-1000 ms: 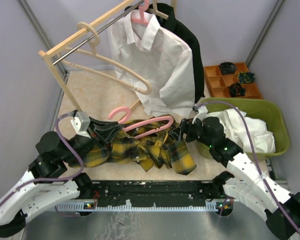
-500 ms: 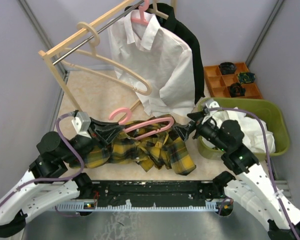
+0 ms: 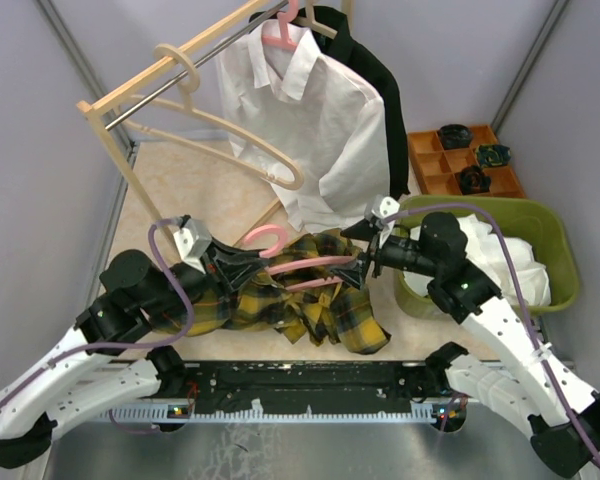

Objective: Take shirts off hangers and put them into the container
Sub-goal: Remove the shirt from the hanger.

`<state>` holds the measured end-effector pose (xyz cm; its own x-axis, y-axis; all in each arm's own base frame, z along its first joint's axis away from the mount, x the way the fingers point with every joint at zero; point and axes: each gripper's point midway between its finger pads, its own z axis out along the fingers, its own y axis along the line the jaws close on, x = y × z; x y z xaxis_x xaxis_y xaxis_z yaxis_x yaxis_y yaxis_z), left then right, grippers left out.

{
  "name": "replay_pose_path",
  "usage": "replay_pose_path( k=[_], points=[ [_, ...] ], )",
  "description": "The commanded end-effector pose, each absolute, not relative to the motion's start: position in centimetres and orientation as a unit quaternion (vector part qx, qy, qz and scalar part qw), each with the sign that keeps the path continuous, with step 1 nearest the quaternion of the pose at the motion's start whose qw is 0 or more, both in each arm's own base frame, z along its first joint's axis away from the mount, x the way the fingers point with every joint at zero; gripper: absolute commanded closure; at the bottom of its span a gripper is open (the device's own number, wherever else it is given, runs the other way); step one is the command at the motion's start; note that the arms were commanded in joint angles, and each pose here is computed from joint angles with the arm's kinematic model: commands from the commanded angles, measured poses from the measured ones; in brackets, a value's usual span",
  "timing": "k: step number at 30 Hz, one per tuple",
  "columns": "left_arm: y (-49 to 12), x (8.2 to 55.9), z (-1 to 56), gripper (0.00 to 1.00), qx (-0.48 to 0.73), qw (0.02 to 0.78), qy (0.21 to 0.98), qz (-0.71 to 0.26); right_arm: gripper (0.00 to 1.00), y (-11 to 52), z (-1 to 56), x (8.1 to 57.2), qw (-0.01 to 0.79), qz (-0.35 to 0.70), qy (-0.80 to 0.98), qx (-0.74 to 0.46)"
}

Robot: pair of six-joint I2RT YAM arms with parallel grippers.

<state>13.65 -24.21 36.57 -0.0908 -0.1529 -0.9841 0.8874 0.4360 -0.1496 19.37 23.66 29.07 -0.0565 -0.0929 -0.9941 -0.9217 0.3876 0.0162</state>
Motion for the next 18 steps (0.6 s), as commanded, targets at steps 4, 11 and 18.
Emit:
replay_pose_path(
  k=[4, 11, 18],
  points=[
    [-24.2, 12.2, 39.7, 1.00, 0.306, 0.620, 0.545, -0.475, 0.32, 25.1, 31.2, 15.6, 0.512, 0.453, 0.560, -0.468],
    [-23.5, 13.0, 39.6, 0.99, 0.287, 0.635, 0.552, -0.458, 1.00, 24.1, 31.0, 16.2, 0.526, 0.438, 0.597, -0.417],
    [-21.4, 16.5, 35.7, 0.41, 0.227, 0.635, 0.639, -0.370, 1.00, 20.0, 30.4, 18.5, 0.579, 0.356, 0.674, -0.290]
  ],
)
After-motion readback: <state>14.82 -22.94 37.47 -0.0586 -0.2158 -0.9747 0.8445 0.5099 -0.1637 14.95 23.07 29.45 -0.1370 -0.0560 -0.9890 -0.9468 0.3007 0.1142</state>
